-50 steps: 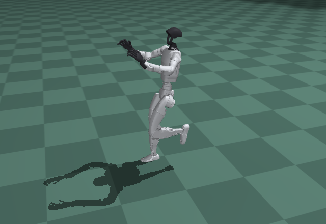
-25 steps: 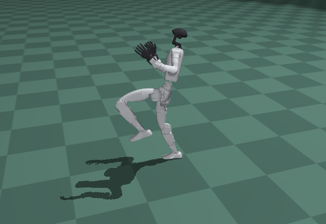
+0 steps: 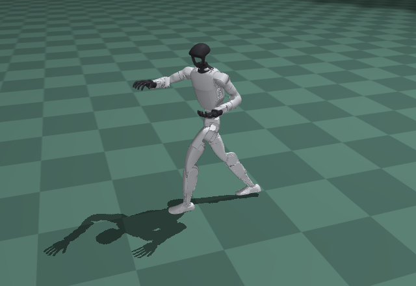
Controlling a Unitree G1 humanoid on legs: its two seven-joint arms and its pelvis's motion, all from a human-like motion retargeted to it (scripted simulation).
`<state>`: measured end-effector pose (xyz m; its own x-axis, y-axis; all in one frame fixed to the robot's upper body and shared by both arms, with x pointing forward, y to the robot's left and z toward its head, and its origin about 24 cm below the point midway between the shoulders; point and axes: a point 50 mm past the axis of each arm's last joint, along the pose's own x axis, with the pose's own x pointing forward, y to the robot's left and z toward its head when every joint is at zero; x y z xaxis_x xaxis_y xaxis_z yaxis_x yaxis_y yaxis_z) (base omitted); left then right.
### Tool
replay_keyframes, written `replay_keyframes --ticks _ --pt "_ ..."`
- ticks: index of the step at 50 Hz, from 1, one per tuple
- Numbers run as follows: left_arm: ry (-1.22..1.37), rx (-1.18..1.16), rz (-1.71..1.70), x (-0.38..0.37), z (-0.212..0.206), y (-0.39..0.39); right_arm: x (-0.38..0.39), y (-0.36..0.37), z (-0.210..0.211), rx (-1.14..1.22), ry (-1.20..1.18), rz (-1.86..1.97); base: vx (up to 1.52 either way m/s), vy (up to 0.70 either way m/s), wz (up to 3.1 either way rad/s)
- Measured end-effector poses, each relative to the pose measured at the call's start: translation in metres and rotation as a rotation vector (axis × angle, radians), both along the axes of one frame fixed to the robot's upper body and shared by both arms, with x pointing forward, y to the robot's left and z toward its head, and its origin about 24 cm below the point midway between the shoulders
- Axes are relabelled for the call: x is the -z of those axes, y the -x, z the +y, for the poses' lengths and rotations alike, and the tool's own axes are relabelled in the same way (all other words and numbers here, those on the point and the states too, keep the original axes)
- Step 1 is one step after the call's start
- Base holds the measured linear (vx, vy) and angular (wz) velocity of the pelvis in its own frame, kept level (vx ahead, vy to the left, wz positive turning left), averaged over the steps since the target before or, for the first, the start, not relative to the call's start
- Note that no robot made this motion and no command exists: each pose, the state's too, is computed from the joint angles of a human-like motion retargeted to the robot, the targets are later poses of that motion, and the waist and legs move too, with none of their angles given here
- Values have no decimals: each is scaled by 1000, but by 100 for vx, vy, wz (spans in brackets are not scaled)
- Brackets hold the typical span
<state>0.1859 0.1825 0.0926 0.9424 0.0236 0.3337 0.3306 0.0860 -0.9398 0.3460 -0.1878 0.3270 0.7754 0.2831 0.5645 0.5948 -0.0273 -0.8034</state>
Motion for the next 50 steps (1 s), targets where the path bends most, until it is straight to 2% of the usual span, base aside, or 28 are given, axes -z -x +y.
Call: replay_keyframes --ticks 2,4,6,9,12,14,16,18,19,21,22,23,24,25,29,31,34,36,39,43,47,50 --pt "42 -20 -8 4 6 0 -39 -34 -43 364 93 -52 46 8 -134" --pt "35 12 -24 3 6 3 -60 -37 -85 666 57 86 42 16 -141" --pt "-94 -5 -63 -8 11 4 -72 -34 -87 666 -78 91 38 22 -130" --pt "-438 -182 -166 -49 21 -2 -69 -39 -17 286 -49 -72 34 27 -95" --pt "-934 -487 -403 -115 11 -15 -19 -18 62 -218 -161 -96 31 22 -63" --pt "-1246 -735 -591 -163 1 -30 19 5 84 -440 -275 -20 27 14 -16" --pt "-1593 -1000 -716 -208 -12 -66 57 29 81 -577 -410 80 21 10 59" --pt "-1987 -1301 -658 -253 -14 -123 90 51 66 -629 -558 145 13 6 118" --pt "-2210 -1482 -545 -277 -5 -150 105 61 57 -631 -637 162 6 5 127" --pt "-2741 -1682 -129 -307 34 -191 131 74 38 -592 -779 183 1 4 98" --pt "-2950 -1668 132 -317 60 -194 144 80 31 -555 -827 198 -3 4 43" --pt "-3040 -1659 350 -331 82 -186 154 84 23 -514 -861 209 0 0 0" --pt "-3069 -1646 535 -344 103 -174 164 88 15 -471 -885 217 -6 3 -45" --pt "-3007 -1768 557 -360 113 -159 172 92 6 -426 -907 211 -7 2 -76" --pt "-2608 -2317 317 -403 118 -109 194 103 -24 -249 -974 166 -8 1 -81" --pt "-2509 -2381 257 -408 113 -103 194 103 -29 -208 -949 147 -7 3 -5" --pt "-2451 -2300 212 -411 104 -105 168 96 -28 -241 -855 64 -5 7 22" --pt "-2317 -2230 145 -414 91 -109 134 84 -22 -287 -766 -43 0 6 12" --pt "-2331 -2130 32 -406 67 -126 84 76 0 -422 -712 -223 12 0 7" --pt "-2393 -1930 -183 -376 14 -161 11 58 26 -524 -644 -425 22 5 66" --pt "-2487 -1736 -317 -298 -47 -208 -38 24 42 -448 -521 -496 37 10 172" --pt "-2440 -1318 -209 -194 -88 -234 -23 -18 30 -253 -392 -353 44 4 226"
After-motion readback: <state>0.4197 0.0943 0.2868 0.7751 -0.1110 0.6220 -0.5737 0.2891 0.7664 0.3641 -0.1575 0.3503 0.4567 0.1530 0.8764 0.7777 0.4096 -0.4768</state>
